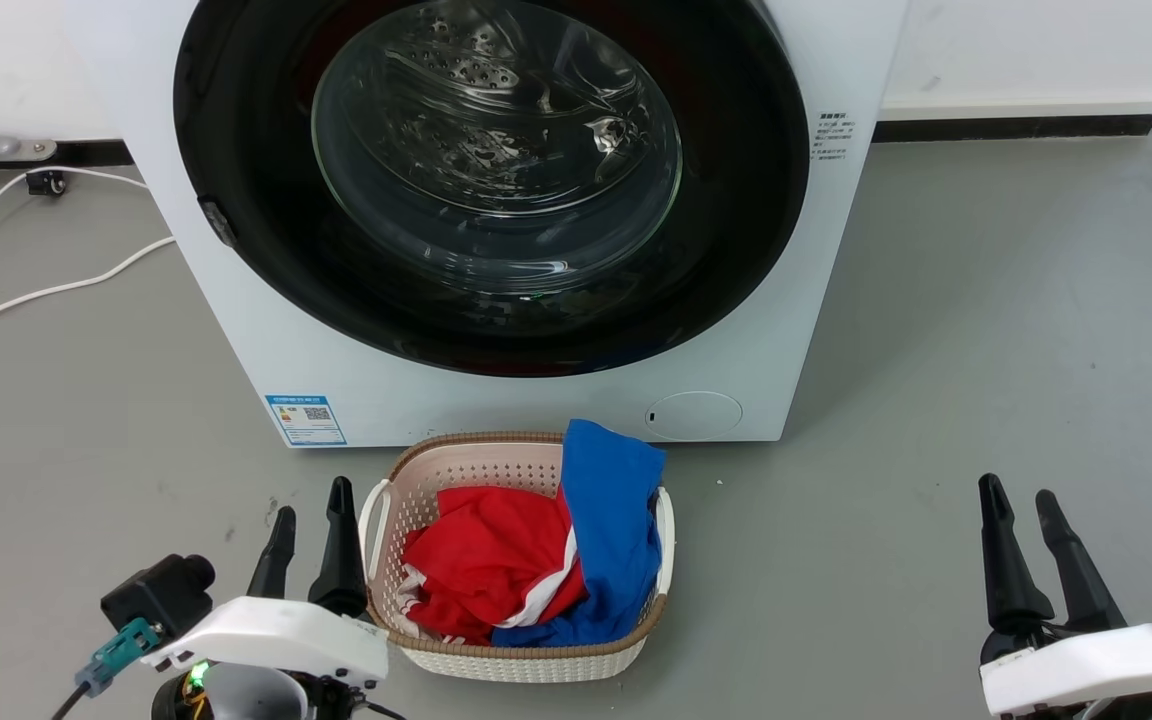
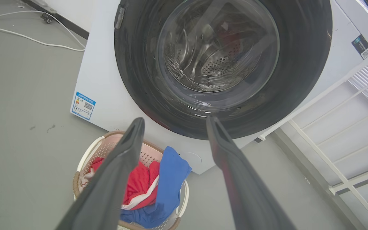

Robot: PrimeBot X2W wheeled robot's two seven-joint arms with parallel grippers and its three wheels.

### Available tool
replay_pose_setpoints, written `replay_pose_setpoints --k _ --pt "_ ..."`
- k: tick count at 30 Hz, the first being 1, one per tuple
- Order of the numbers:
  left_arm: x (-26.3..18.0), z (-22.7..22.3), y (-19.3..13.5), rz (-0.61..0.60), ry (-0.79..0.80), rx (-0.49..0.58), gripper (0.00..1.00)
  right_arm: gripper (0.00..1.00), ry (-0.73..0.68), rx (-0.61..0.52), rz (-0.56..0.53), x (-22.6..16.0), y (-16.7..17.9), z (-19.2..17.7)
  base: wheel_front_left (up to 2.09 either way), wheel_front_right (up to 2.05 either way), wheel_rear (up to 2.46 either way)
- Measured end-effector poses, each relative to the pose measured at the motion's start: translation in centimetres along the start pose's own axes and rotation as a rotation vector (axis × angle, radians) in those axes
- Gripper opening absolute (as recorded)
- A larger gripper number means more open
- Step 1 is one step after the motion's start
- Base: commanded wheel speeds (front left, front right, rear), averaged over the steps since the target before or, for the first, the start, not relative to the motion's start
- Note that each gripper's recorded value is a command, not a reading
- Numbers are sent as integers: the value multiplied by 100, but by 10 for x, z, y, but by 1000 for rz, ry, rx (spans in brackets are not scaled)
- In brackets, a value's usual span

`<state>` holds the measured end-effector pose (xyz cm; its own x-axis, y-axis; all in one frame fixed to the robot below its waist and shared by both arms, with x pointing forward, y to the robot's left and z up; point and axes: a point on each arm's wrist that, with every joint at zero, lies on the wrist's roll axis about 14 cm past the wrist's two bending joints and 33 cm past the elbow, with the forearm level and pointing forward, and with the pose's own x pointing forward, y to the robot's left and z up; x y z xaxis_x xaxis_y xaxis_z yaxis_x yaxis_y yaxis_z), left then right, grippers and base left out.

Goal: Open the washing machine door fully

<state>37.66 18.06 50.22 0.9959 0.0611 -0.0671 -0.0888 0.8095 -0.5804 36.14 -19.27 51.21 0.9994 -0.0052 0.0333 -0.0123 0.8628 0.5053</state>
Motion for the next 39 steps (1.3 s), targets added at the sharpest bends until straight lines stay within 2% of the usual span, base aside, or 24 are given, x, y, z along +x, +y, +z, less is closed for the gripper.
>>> replay_pose_setpoints --k 21,39 --pt "-7 5 -20 -70 -69 245 100 100 -62 -239 42 -7 10 13 0 0 0" --pt "-14 6 -29 -111 -118 386 100 100 -109 -369 67 -13 16 23 0 0 0"
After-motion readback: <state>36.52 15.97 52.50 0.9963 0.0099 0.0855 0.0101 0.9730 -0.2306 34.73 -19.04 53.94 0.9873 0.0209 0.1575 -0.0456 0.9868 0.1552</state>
